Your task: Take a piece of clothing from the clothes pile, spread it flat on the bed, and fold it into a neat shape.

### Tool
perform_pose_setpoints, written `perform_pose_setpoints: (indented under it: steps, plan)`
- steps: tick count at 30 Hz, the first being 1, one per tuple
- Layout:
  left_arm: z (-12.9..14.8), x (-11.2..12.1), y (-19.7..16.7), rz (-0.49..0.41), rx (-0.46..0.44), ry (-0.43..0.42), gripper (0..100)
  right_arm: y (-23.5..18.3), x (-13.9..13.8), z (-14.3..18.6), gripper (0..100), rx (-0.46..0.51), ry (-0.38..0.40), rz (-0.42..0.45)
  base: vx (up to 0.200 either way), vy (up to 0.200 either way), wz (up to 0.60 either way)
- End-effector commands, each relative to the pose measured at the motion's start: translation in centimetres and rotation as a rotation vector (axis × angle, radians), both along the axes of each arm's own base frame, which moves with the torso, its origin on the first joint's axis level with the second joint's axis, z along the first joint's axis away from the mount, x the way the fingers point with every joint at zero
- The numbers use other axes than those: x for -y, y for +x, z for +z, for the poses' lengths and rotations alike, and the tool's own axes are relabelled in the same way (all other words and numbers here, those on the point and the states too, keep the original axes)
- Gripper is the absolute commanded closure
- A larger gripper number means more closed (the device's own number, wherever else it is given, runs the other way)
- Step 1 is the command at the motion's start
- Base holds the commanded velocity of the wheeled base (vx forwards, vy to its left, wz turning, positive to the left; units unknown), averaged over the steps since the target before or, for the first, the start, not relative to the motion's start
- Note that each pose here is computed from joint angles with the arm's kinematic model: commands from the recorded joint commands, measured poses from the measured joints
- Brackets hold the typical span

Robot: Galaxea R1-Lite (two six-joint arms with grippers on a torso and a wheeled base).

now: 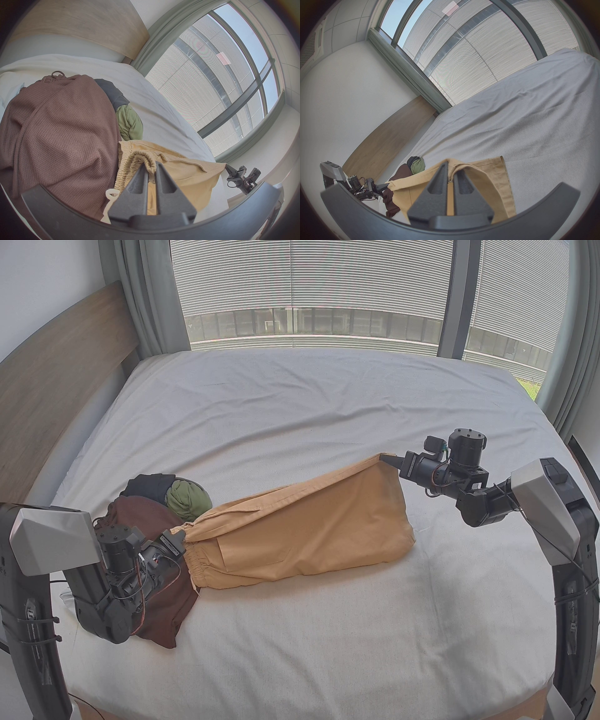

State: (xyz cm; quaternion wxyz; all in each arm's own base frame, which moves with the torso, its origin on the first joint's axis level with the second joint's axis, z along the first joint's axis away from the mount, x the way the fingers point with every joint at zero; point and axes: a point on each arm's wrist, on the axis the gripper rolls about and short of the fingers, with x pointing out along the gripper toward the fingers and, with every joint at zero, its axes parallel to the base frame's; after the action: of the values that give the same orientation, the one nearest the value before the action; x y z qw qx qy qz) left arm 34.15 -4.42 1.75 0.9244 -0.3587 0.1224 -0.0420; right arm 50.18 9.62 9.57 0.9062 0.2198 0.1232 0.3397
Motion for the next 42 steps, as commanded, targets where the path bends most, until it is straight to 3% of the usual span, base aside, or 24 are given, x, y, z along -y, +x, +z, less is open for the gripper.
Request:
perform_pose_setpoints:
  steps: [1, 32, 33, 42]
  plan:
    - [-0.7, 0.0, 0.4, 0.005, -0.009, 0.002, 100, 0.9, -0.1, -1.2, 100, -0.004, -0.002, -0.011, 0.000, 0.000, 0.00]
    - [-1.3, 0.3, 1.9, 0.014, 0.020, -0.001, 100, 2.9, -0.8, -2.5, 100, 0.045, 0.006, -0.035, 0.000, 0.000, 0.00]
    - [-1.2, 0.4, 2.1, 0.012, 0.024, -0.002, 0, 2.9, -0.8, -2.4, 0, 0.054, 0.008, -0.034, 0.000, 0.000, 0.00]
    - [-0.3, 0.1, 2.9, 0.067, 0.068, -0.019, 0, 3.4, -1.2, -2.7, 0, 0.083, 0.012, -0.061, 0.000, 0.000, 0.00]
